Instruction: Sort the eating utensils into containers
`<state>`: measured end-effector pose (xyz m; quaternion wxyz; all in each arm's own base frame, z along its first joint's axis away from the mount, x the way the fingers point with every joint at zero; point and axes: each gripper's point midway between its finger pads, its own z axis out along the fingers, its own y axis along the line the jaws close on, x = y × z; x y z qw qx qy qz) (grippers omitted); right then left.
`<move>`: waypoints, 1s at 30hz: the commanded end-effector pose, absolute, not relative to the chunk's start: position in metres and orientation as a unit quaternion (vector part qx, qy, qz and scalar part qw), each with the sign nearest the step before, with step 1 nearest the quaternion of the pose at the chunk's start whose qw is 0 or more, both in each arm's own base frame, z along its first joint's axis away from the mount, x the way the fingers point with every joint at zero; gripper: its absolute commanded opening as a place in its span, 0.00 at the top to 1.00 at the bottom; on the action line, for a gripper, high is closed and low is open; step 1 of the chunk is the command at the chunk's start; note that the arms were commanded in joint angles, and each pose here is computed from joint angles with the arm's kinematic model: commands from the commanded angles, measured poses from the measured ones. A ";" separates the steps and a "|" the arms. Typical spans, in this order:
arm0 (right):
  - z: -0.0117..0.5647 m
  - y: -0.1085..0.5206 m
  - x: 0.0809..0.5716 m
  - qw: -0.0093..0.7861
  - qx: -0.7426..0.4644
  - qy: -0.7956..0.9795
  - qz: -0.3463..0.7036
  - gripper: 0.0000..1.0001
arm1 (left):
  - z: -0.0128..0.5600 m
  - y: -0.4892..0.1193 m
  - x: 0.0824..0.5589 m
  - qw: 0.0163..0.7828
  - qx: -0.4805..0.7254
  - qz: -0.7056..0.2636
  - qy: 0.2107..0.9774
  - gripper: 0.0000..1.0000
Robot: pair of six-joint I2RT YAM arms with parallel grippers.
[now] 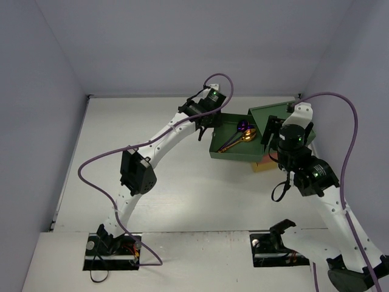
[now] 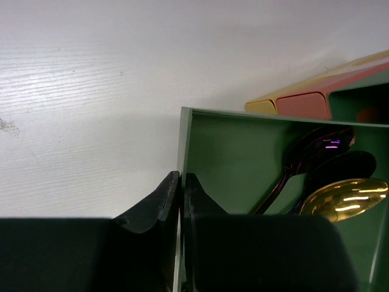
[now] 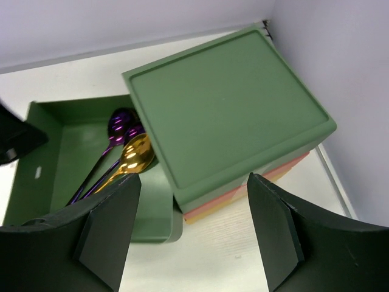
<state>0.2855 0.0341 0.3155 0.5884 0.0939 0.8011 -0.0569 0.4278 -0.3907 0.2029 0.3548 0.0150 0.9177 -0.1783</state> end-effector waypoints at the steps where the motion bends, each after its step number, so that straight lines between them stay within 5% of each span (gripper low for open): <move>1: 0.329 0.019 0.311 0.595 0.139 0.789 -0.067 0.32 | 0.290 -0.399 0.425 0.424 -0.063 -0.252 0.867 1.00; 14: 0.310 -0.059 0.362 0.542 0.226 0.808 -0.053 0.31 | 0.297 -0.383 0.428 0.442 -0.109 -0.236 0.859 1.00; 18: 0.294 -0.078 0.383 0.512 0.236 0.824 0.055 0.21 | 0.296 -0.380 0.428 0.442 -0.115 -0.231 0.859 1.00; 30: 0.260 -0.112 0.395 0.470 0.246 0.839 0.124 0.09 | 0.302 -0.374 0.431 0.451 -0.133 -0.228 0.852 1.00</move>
